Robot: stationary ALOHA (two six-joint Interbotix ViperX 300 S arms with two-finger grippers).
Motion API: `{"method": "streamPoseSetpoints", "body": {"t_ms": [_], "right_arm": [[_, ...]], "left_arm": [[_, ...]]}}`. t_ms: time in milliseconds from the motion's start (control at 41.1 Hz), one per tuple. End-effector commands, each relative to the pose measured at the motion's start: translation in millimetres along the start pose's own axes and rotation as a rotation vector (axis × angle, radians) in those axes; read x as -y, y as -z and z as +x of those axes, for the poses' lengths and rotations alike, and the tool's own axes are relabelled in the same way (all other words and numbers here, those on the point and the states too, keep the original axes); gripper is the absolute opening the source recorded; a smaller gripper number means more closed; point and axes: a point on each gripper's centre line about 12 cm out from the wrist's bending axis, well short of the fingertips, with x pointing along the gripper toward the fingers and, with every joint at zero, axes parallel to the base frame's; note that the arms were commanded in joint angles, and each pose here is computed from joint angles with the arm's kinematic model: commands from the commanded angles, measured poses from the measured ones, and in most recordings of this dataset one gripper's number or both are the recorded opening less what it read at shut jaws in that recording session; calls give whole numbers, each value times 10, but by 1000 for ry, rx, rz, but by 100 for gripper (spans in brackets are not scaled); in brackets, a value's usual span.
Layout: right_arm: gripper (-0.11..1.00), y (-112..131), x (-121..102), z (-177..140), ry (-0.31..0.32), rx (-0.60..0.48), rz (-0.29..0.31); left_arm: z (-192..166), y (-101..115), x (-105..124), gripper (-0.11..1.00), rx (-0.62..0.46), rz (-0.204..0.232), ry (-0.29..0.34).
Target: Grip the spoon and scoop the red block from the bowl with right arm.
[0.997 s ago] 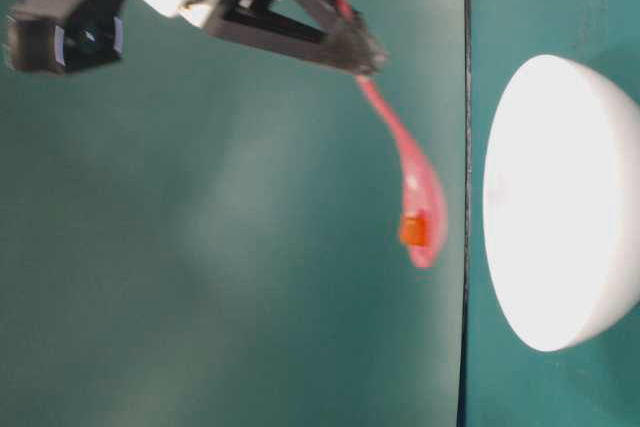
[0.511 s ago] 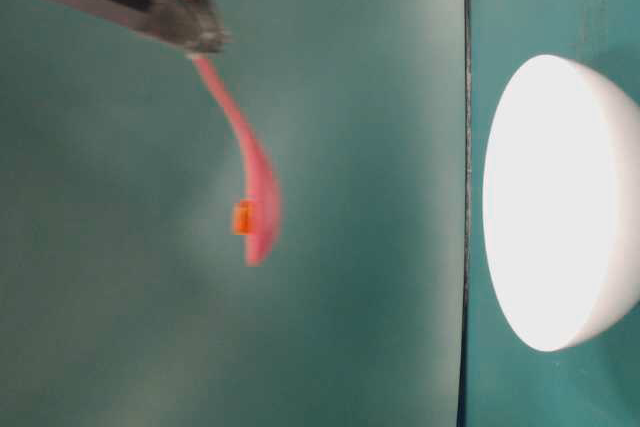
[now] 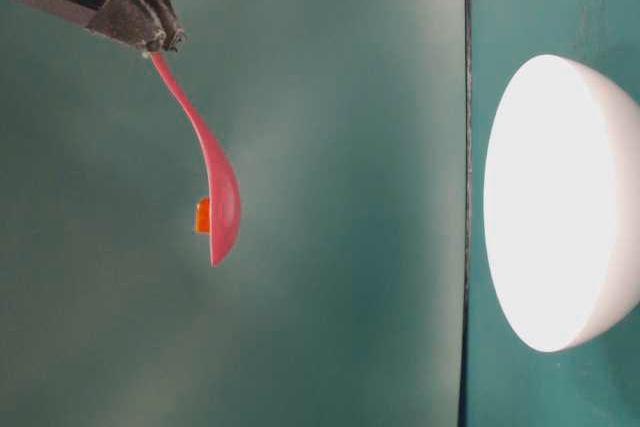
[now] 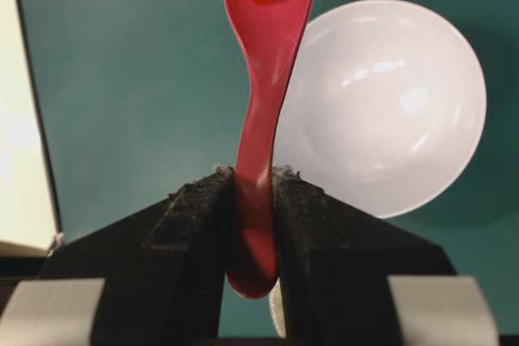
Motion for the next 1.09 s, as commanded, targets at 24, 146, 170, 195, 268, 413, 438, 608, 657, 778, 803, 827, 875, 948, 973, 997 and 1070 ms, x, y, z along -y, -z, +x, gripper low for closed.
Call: {"method": "streamPoseSetpoints", "body": {"t_ms": [24, 146, 170, 195, 268, 413, 438, 608, 657, 778, 803, 827, 875, 948, 973, 997, 1070], "right_arm": [[22, -93, -70, -96, -20, 39, -8], [22, -92, -59, -90, -11, 38, -20], [22, -94, -60, -95, -11, 39, -21], [22, -94, -60, -95, -11, 39, -21], [22, -93, -58, -95, -10, 38, -22], [22, -80, -55, -92, -9, 30, -18], [22, -79, -55, -92, -9, 29, -16], [22, -85, -58, -95, -10, 32, -15], [22, -79, -55, -92, -9, 29, -15], [22, -75, -54, -92, -8, 26, -15], [22, -80, -57, -95, -9, 27, -15], [22, -80, -57, -95, -9, 27, -14], [22, -77, -54, -92, -9, 27, -13], [22, -82, -57, -95, -9, 29, -14], [22, -83, -58, -95, -10, 30, -14], [22, -77, -54, -92, -9, 27, -13], [22, -75, -54, -92, -8, 26, -13]], "left_arm": [[15, -132, 3, 0, 37, 3, 2], [15, -134, 3, 0, 38, 3, 2], [12, -140, 3, 0, 43, 3, 2], [12, -142, 3, 0, 44, 3, 2], [14, -147, 3, 0, 49, 3, 2], [16, -168, 3, 0, 64, 6, 2], [19, -161, 4, 0, 63, 6, 2], [22, -158, 4, 0, 61, 6, 2], [22, -158, 4, 0, 61, 6, 2], [24, -155, 4, 0, 60, 17, 2], [24, -155, 4, 0, 60, 17, 2], [22, -158, 4, 0, 61, 17, 2], [24, -155, 4, 0, 60, 17, 2], [24, -155, 4, 0, 60, 17, 2], [24, -155, 4, 0, 60, 17, 2], [24, -155, 4, 0, 60, 17, 2], [24, -155, 4, 0, 60, 15, 2]]}}
